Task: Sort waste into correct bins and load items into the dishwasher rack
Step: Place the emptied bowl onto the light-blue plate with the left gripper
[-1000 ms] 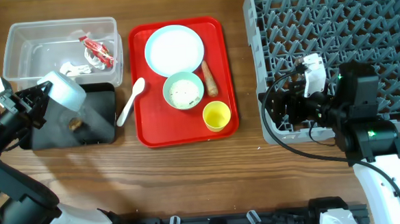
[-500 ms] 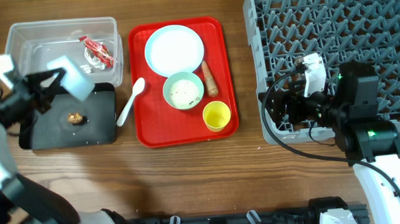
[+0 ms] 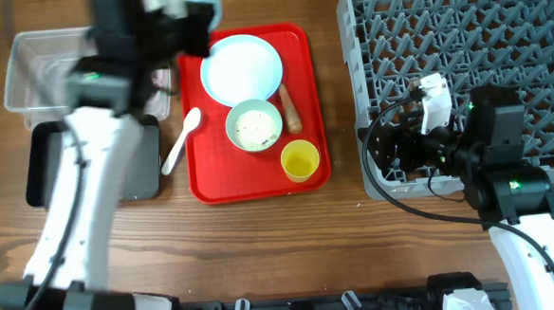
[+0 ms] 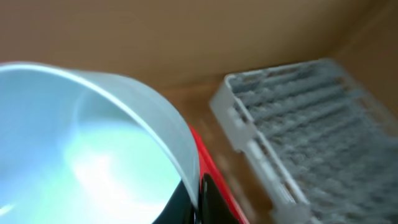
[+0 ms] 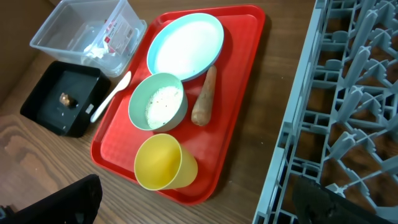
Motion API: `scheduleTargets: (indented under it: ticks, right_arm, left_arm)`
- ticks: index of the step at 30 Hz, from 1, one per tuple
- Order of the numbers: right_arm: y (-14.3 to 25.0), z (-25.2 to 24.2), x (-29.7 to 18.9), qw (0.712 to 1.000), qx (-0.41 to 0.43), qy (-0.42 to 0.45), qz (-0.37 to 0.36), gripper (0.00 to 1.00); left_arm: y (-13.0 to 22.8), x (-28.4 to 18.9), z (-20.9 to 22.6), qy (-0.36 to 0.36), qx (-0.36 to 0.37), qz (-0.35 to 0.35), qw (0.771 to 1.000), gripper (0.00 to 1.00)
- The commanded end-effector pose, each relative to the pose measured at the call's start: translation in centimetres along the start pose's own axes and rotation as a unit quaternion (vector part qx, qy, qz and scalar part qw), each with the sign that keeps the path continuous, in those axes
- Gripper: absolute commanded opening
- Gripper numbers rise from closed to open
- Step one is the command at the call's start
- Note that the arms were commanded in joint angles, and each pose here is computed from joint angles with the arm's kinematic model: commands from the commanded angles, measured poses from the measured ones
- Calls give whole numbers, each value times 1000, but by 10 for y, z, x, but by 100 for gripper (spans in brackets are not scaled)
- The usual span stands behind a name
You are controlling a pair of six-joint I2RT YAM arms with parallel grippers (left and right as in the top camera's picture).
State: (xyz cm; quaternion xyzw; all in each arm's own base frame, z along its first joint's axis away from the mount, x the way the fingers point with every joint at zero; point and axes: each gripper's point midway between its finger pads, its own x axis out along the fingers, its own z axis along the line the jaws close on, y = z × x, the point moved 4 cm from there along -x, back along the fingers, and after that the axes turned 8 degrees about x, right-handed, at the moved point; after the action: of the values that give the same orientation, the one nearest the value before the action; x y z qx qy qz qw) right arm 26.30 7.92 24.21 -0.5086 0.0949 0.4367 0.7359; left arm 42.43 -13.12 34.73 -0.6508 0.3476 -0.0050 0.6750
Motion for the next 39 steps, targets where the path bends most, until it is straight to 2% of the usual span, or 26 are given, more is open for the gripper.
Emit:
scheduleTargets:
  ticks: [1, 6, 10, 15, 24, 26, 28, 29, 32, 34, 37, 39]
  right_arm:
    - [-6, 4, -2, 1000, -5, -6, -5, 100]
    - [-6, 4, -2, 1000, -5, -6, -5, 100]
    - [-6, 4, -2, 1000, -5, -6, -5, 100]
    - [-6, 4, -2, 1000, -5, -6, -5, 100]
    - [-6, 4, -2, 1000, -4, -6, -4, 100]
    - [-6, 4, -2, 1000, -4, -6, -3, 100]
    - [-6, 4, -2, 1000, -4, -6, -3, 100]
    - [-6, 4, -2, 1000, -4, -6, -4, 100]
    - [-6, 4, -2, 1000, -4, -6, -4, 100]
    - [-6, 4, -2, 1000, -4, -6, -3, 100]
    - [-6, 4, -2, 1000, -4, -6, -4, 100]
    - [-6, 4, -2, 1000, -5, -6, -4, 99]
  left_arm:
    - [23, 59, 7, -103, 120, 47, 986, 4]
    - [73, 124, 4, -56, 126, 101, 985, 4]
    - [113, 157, 0, -20, 117, 146, 982, 4]
    - [150, 180, -3, -9, 114, 188, 975, 4]
    - [179, 190, -9, 2, 110, 229, 967, 8]
    - [181, 189, -10, 3, 110, 233, 966, 20]
    - [181, 189, -10, 3, 110, 233, 966, 40]
    - [181, 189, -10, 2, 106, 233, 967, 58]
    - [176, 187, -7, -9, 84, 228, 970, 80]
    - [167, 179, -2, -30, 62, 223, 972, 90]
    - [147, 156, 2, -44, 47, 215, 974, 100]
    - [134, 140, 1, -46, 46, 211, 975, 100]
